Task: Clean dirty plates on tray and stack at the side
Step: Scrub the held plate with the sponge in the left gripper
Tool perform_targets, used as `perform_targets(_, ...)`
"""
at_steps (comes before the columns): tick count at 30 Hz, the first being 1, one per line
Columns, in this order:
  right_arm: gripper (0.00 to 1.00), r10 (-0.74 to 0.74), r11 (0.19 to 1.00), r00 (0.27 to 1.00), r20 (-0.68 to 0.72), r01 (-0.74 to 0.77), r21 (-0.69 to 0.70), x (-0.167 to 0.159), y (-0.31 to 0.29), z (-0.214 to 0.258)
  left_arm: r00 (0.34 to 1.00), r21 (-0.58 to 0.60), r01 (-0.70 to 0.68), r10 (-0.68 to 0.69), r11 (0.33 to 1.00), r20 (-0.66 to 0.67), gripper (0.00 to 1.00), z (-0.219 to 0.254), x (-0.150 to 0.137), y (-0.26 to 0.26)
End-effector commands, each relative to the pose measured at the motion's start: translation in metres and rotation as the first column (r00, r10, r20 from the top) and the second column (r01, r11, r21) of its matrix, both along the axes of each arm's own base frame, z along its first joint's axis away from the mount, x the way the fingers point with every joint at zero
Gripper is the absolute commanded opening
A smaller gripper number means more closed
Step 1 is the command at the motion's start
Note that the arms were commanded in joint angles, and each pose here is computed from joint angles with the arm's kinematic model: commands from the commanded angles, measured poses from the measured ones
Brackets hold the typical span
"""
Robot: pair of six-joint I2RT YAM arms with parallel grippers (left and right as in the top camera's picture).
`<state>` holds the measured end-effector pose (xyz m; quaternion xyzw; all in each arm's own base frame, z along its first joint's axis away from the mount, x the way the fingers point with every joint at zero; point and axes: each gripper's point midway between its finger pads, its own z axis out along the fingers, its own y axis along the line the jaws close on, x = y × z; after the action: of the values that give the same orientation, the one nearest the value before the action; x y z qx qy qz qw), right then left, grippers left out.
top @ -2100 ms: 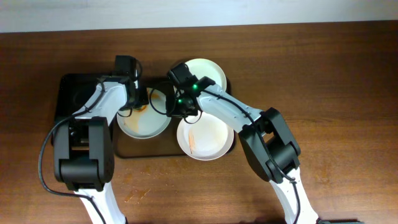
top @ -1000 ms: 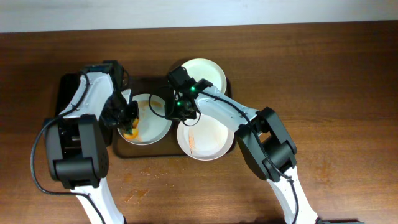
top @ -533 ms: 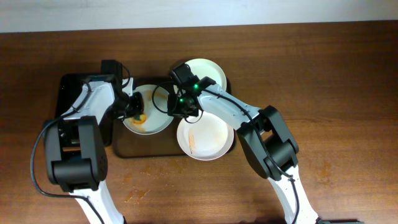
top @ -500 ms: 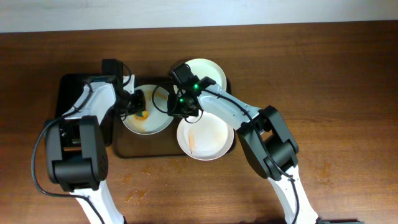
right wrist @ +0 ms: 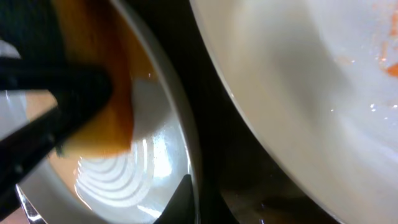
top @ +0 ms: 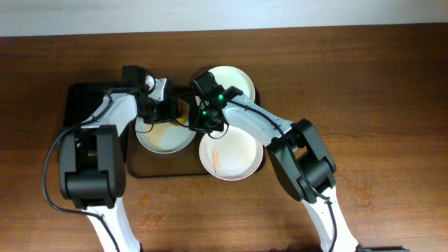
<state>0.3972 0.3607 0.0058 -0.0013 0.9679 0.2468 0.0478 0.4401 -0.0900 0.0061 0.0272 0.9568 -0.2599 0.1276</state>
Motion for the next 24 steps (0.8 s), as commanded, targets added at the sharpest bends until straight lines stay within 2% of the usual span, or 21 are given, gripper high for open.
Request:
perform_targets(1, 0.04, 0.053, 0.998, 0.998, -0.046, -0.054, -0.034, -0.017, 0.003, -0.029, 0.983, 0.008, -0.043, 0.043, 0.999, -0.177, 0.01, -0.04, -0.033, 0.014)
perform_targets(3, 0.04, 0.05, 0.998, 0.998, -0.046, -0.051, -0.033, -0.016, 0.002, -0.029, 0.969, 0.029, -0.077, 0.082, 0.997, -0.233, 0.01, -0.04, -0.041, 0.031)
perform_targets(6, 0.04, 0.048, 0.998, 0.998, -0.049, -0.049, -0.029, -0.015, 0.001, -0.029, 0.926, 0.146, -0.119, 0.163, 0.982, -0.339, 0.01, -0.044, -0.065, 0.068)
perform_targets(8, 0.04, 0.048, 0.998, 0.998, -0.049, -0.049, -0.027, -0.015, 0.002, -0.029, 0.871, 0.152, -0.141, 0.195, 0.978, -0.451, 0.01, -0.041, -0.093, 0.08)
perform_targets(10, 0.04, 0.047, 0.999, 0.998, -0.05, -0.048, -0.024, -0.015, 0.001, -0.028, 0.836, 0.151, -0.143, 0.2, 0.978, -0.51, 0.01, -0.037, -0.108, 0.082)
perform_targets(12, 0.04, 0.048, 0.999, 0.997, -0.055, -0.049, -0.017, -0.015, 0.002, -0.028, 0.811, 0.162, -0.133, 0.201, 0.978, -0.549, 0.01, -0.035, -0.119, 0.083)
perform_targets(14, 0.04, 0.049, 0.999, 0.997, -0.057, -0.05, -0.015, -0.015, 0.002, -0.028, 0.804, 0.256, -0.095, 0.226, 0.962, -0.55, 0.01, -0.039, -0.125, 0.098)
perform_targets(16, 0.04, 0.049, 0.999, 0.997, -0.059, -0.05, -0.017, -0.016, 0.001, -0.028, 0.781, 0.424, -0.084, 0.324, 0.902, -0.534, 0.01, -0.044, -0.132, 0.126)
perform_targets(19, 0.04, 0.048, 0.999, 0.997, -0.059, -0.05, -0.016, -0.016, 0.001, -0.028, 0.717, 0.672, -0.152, 0.549, 0.725, -0.43, 0.01, -0.043, -0.137, 0.168)
perform_targets(20, 0.04, 0.048, 0.999, 0.997, -0.059, -0.05, -0.016, -0.016, 0.001, -0.028, 0.702, 0.702, -0.186, 0.593, 0.687, -0.395, 0.01, -0.043, -0.135, 0.174)
perform_targets(24, 0.04, 0.048, 0.999, 0.997, -0.062, -0.049, -0.019, -0.016, 0.001, -0.028, 0.694, 0.702, -0.267, 0.637, 0.66, -0.336, 0.01, -0.047, -0.12, 0.174)
